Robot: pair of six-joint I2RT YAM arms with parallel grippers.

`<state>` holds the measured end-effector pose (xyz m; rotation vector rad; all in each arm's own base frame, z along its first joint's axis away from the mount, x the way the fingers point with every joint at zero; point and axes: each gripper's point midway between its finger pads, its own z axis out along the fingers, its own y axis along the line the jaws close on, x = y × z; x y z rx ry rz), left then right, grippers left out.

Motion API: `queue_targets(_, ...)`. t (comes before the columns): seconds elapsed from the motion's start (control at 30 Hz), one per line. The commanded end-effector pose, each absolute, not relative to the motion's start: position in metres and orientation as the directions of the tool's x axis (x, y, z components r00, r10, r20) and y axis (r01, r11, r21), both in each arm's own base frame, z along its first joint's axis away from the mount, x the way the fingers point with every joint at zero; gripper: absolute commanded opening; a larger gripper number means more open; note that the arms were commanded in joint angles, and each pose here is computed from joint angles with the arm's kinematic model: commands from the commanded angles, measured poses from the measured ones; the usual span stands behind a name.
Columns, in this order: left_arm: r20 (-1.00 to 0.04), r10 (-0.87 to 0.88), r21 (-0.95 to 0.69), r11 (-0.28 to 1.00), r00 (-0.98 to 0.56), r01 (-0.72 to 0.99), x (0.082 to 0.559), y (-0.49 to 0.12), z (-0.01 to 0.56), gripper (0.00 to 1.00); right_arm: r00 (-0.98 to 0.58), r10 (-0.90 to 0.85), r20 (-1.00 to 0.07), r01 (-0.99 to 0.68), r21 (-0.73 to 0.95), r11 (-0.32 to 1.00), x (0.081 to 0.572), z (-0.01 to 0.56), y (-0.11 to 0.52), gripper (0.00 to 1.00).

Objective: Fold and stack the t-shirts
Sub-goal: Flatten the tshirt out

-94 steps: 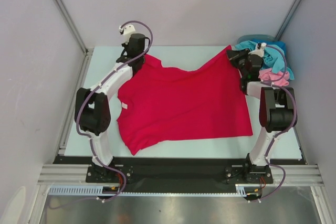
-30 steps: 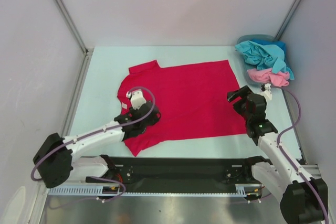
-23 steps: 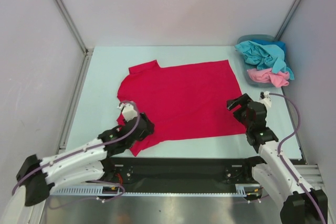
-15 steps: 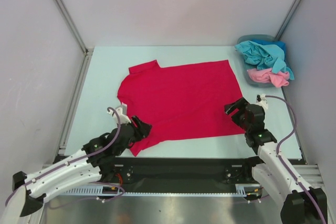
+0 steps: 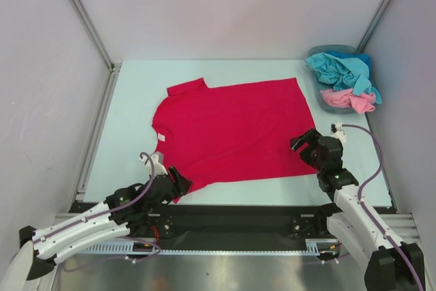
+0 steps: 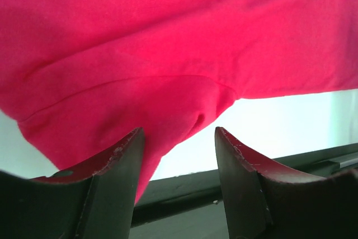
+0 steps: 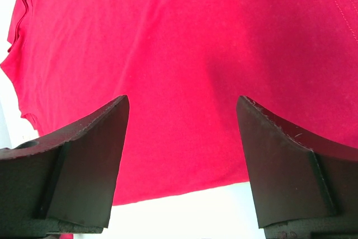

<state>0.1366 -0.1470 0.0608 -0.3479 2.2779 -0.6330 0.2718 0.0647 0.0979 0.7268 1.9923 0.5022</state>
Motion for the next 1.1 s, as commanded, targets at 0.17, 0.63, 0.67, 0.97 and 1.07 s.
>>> queue_targets(0.17,-0.581,-0.383,-0.583,0.811,-0.718,0.040,0.124,-0.152,0.061,0.60,-0.418,0.650,-0.635,0.254,0.605,0.755,0.275,0.092,0.072,0.81)
queue_targets(0.63,-0.530,-0.250,-0.408,0.913,-0.810,-0.014,0.112,-0.145,0.029,0.58,-0.429,0.646,-0.632,0.244,0.607,0.756,0.275,0.085,0.080,0.81)
queue_targets(0.67,-0.532,-0.243,-0.404,0.915,-0.811,-0.009,0.113,-0.146,0.029,0.58,-0.429,0.645,-0.632,0.244,0.606,0.757,0.275,0.085,0.080,0.81)
queue_targets(0.97,-0.534,-0.188,-0.335,0.942,-0.824,0.001,0.116,-0.149,0.031,0.57,-0.432,0.646,-0.629,0.245,0.607,0.756,0.272,0.080,0.080,0.81)
queue_targets(1.07,-0.552,-0.180,-0.318,0.948,-0.814,0.006,0.121,-0.150,0.039,0.57,-0.429,0.649,-0.629,0.243,0.611,0.753,0.273,0.081,0.081,0.81)
